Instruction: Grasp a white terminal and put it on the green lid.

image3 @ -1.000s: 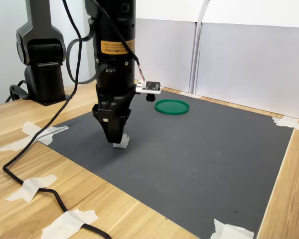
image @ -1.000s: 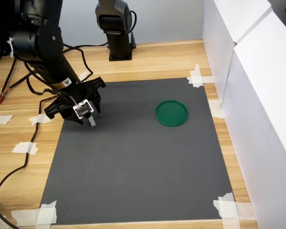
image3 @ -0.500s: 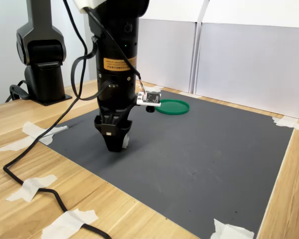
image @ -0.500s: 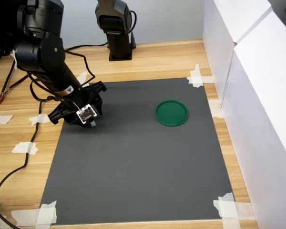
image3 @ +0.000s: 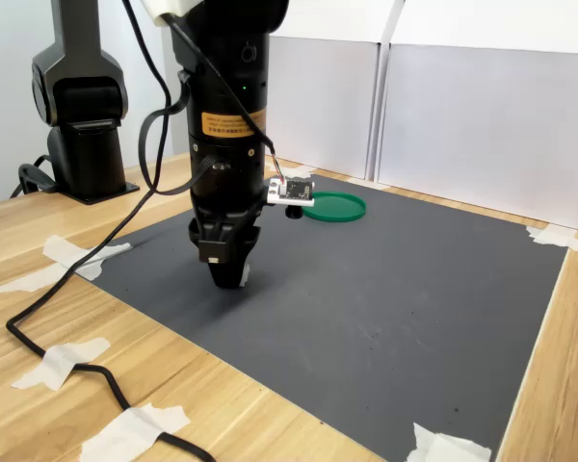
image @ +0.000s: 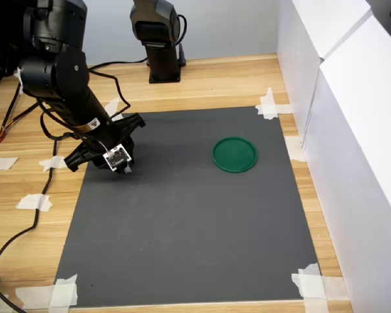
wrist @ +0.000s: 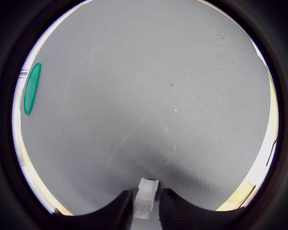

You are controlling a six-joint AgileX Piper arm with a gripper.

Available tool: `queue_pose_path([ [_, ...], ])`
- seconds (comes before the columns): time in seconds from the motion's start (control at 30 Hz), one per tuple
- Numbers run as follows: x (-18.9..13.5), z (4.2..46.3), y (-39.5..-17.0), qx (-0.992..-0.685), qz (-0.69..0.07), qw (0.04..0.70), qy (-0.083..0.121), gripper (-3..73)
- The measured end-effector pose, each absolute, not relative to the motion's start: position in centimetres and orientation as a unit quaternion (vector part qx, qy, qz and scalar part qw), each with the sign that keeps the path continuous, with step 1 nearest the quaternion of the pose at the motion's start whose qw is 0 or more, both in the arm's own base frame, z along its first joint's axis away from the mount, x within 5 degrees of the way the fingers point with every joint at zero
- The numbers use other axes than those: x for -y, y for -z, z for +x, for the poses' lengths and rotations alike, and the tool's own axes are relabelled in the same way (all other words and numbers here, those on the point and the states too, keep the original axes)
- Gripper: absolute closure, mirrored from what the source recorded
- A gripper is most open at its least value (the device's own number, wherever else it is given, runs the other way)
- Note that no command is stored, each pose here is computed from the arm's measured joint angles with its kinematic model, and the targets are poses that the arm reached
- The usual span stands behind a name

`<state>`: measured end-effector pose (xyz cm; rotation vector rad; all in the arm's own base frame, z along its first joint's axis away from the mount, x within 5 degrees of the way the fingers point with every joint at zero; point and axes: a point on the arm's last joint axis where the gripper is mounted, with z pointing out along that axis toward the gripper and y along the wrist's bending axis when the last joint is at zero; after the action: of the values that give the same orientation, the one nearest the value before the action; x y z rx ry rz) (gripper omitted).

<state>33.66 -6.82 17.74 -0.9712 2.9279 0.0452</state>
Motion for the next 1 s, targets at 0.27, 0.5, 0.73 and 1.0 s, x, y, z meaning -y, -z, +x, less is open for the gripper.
queue_pose_path([
  [0.27,6.8,33.7,-17.7,-0.949,-0.315,0.030,-0.014,60.5],
  [0.5,6.8,33.7,-17.8,-0.949,-0.315,0.031,-0.013,60.5],
  [0.73,6.3,33.3,-19.5,-0.947,-0.317,0.048,-0.009,60.5],
  [1.0,-0.9,32.6,-21.9,-0.920,-0.388,0.048,-0.020,60.5],
])
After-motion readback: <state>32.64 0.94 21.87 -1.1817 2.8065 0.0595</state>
